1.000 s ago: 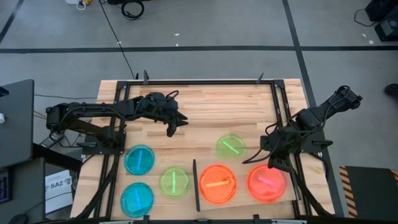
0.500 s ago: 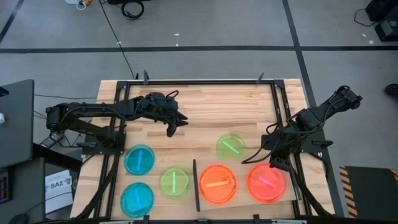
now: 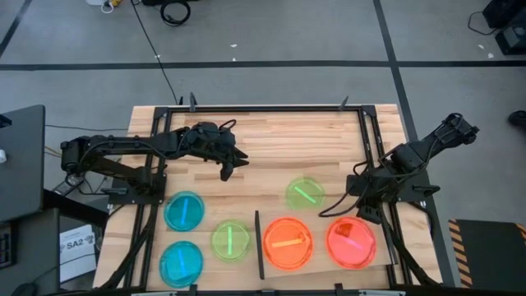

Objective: Place and stack plates onto a shelf
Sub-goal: Stack the right green plate on the pink plates on the shelf

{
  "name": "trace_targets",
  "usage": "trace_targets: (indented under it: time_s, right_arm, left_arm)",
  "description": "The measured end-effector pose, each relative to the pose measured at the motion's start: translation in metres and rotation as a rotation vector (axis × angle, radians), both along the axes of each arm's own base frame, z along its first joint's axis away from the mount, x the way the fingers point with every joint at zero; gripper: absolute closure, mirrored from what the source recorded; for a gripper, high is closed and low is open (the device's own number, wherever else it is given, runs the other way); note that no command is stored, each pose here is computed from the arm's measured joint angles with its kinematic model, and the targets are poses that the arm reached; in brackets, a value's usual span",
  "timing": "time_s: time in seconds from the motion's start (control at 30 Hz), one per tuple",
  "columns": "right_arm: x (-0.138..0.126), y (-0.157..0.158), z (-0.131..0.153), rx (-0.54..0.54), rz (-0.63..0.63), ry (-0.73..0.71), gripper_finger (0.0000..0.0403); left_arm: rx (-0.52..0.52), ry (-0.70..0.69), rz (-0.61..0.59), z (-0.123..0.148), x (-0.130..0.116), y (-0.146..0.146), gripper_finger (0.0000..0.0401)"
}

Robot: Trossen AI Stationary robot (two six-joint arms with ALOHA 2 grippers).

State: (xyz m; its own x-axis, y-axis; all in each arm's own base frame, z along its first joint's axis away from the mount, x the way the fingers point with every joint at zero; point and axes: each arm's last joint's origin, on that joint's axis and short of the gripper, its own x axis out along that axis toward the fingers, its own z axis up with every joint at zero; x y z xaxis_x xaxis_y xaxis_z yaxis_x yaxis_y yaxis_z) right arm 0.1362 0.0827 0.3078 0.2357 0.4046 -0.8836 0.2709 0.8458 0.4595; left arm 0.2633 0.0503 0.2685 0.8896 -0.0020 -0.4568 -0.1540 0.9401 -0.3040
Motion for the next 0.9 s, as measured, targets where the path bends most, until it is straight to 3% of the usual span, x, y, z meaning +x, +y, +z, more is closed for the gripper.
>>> trace_targets:
  time_s: [0.3, 0.67, 0.9]
  right_arm:
    - [0.002, -0.004, -0.001, -0.105, 0.023, -0.074, 0.0228]
    - [0.012, -0.024, -0.001, -0.356, 0.016, -0.196, 0.0229]
    - [0.018, -0.041, -0.001, -0.396, -0.042, -0.192, 0.0229]
  left_arm:
    - [0.0, 0.0, 0.0, 0.0, 0.0, 0.0, 0.0268]
    - [0.0, 0.0, 0.0, 0.0, 0.0, 0.0, 0.0268]
    - [0.0, 0.0, 0.0, 0.0, 0.0, 0.0, 0.0268]
